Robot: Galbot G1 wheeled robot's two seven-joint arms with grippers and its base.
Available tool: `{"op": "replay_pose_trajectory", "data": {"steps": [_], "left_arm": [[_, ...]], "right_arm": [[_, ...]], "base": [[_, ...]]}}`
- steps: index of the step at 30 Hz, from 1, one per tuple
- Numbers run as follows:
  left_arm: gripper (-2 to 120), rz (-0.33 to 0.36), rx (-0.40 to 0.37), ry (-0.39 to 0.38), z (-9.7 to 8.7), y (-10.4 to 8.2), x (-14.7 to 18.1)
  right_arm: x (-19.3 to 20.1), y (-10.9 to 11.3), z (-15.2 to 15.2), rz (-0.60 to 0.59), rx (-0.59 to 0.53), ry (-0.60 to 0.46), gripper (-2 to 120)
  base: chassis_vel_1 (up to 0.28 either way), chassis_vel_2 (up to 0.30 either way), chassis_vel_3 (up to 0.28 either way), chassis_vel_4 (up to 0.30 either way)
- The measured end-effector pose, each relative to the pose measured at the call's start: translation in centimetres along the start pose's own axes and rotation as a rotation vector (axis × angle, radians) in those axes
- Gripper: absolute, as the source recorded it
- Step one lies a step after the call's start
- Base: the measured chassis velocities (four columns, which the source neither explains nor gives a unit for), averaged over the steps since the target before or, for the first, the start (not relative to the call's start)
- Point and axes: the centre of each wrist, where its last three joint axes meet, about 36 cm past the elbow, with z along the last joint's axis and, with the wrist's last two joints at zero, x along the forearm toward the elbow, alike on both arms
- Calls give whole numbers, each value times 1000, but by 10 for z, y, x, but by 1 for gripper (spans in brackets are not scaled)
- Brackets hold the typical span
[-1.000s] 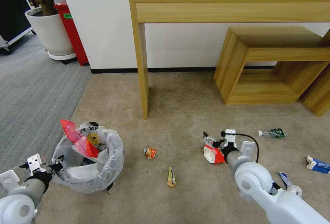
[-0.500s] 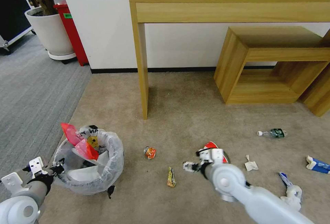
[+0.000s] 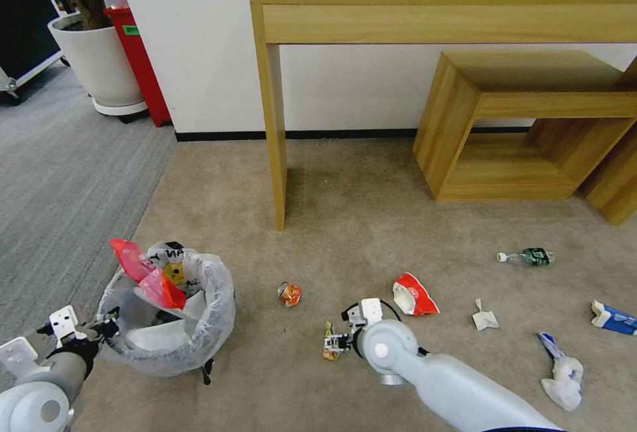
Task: Pick up the trash bin and place the garbage on the floor into it.
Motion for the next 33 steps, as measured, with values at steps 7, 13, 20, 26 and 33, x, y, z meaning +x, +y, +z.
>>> {"op": "replay_pose_trajectory", "data": {"steps": [7,13,20,26,33], "left_arm": [[1,1,-2,-1,0,0,1],[1,2,-6,-10,-2,1,3],[1,2,-5,-13,-1,1,4],[1,4,-2,-14,0,0,4],[1,7,-2,-14,1,-1,3]], "right_arm": [[-19,13,-2,-6,15,7,100],[-35,31,-1,-16,27,-2,96],[-50,34,6,2,42,-21,88],[-53,30,10,15,46,-30,77],[-58,29,16,23,55,-50,56]], "base": [[0,0,0,0],[0,0,0,0],[0,0,0,0],[0,0,0,0],[0,0,0,0]]}}
